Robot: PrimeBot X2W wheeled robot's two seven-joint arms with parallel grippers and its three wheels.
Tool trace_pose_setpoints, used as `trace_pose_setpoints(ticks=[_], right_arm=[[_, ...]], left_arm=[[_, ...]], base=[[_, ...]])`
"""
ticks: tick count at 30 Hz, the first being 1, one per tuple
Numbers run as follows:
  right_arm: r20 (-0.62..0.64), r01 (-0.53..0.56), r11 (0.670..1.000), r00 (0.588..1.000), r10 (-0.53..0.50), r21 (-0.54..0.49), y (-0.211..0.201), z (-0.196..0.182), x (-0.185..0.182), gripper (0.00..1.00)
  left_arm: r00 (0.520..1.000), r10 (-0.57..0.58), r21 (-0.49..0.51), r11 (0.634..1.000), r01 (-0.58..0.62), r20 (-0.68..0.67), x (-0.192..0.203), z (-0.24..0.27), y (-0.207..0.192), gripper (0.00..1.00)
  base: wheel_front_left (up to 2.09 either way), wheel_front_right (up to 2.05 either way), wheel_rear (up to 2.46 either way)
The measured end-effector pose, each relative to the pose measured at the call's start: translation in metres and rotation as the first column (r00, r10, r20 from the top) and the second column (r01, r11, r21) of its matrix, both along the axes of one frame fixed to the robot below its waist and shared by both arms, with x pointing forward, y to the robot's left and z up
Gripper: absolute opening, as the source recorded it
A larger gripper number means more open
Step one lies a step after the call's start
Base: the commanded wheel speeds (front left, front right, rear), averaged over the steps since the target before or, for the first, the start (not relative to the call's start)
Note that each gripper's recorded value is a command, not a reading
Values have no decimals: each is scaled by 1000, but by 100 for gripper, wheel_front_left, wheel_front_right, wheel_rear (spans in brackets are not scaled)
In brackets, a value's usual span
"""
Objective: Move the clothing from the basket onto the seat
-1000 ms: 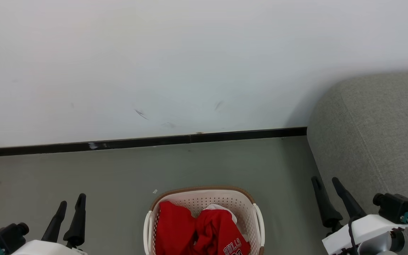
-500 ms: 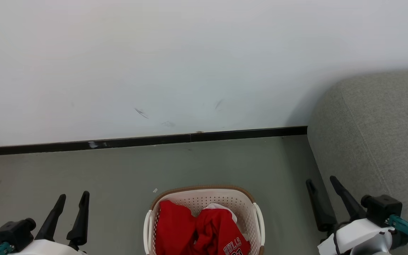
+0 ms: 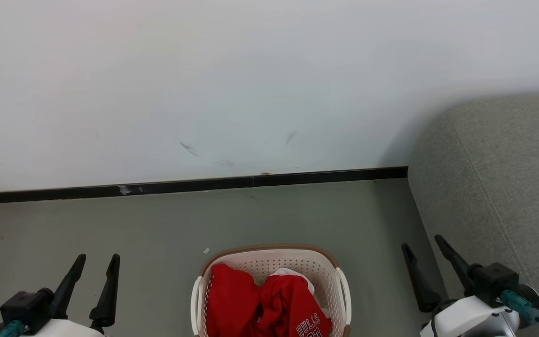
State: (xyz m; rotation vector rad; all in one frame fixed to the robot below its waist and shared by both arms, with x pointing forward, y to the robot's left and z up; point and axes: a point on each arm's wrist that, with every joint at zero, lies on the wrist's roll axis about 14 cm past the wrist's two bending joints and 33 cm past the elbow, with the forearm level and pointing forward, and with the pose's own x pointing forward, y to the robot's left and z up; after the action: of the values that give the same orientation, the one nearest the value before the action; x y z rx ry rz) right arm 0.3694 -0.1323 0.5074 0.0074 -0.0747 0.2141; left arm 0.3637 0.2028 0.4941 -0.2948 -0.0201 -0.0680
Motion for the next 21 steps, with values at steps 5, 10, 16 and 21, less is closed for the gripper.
trace_pose_setpoints(ticks=[5,10,16,21], right_arm=[[-14,11,1000,1000,-11,1,-3,-4,1,100],[-23,20,1000,1000,-20,5,-5,-7,1,100],[-24,28,1000,999,-28,6,-8,-7,1,100],[-26,30,1000,999,-29,6,-8,-8,1,100]], left_arm=[[1000,10,0,1000,-10,-4,-1,-1,3,100],[1000,17,7,1000,-17,-11,-1,-4,6,100],[1000,19,13,1000,-19,-13,-2,-5,6,100],[1000,24,13,1000,-24,-14,-2,-5,7,100]], base=[[0,0,0],[0,0,0],[0,0,0],[0,0,0]])
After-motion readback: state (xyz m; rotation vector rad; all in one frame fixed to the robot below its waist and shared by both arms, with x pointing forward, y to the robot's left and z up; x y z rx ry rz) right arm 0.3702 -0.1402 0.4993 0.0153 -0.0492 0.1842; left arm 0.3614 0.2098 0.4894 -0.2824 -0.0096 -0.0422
